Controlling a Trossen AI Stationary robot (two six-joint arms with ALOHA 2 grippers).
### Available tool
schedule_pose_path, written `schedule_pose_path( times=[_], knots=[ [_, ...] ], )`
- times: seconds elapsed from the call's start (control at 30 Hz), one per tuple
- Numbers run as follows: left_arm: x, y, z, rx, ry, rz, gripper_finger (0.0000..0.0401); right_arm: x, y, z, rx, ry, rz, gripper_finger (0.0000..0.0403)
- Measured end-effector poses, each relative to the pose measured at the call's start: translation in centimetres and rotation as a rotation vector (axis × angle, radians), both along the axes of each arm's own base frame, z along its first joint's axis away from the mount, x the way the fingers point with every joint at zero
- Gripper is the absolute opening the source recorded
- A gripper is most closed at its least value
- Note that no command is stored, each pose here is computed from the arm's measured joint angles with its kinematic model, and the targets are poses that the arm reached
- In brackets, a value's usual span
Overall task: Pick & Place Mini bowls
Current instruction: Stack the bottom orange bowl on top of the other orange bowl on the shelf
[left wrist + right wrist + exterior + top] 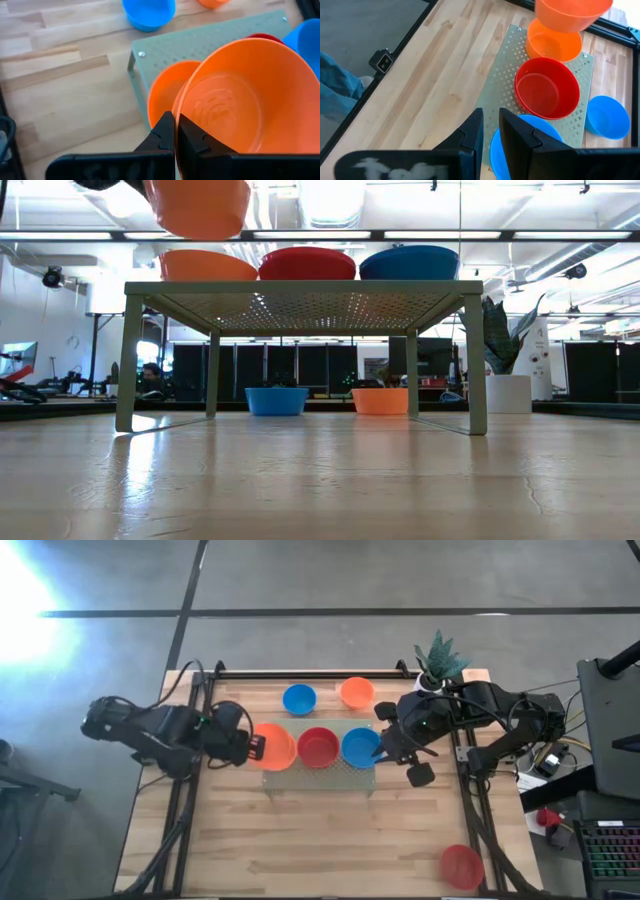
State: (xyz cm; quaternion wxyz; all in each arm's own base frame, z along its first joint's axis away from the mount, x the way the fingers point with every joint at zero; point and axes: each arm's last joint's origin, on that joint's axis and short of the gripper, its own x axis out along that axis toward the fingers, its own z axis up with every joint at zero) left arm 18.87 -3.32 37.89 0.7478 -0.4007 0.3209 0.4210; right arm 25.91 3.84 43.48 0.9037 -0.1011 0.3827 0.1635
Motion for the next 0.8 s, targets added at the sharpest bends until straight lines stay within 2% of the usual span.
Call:
schedule_pose_path(
  times=[0.17, 0.43, 0.8],
  knots=[
    [0.6, 1.2, -0.3, 0.002, 0.05, -0.004, 0.0, 0.0, 0.0, 0.0, -0.003, -0.001, 0.004, 0.0057],
    [1.6, 2.0, -2.5, -0.035, 0.147, 0.008, 0.0, 0.0, 0.0, 0.0, -0.014, -0.005, 0.017, 0.0057],
    [2.5, 1.9, -4.3, -0.063, 0.131, -0.02, 0.0, 0.0, 0.0, 0.0, -0.014, -0.005, 0.017, 0.0057]
  ],
)
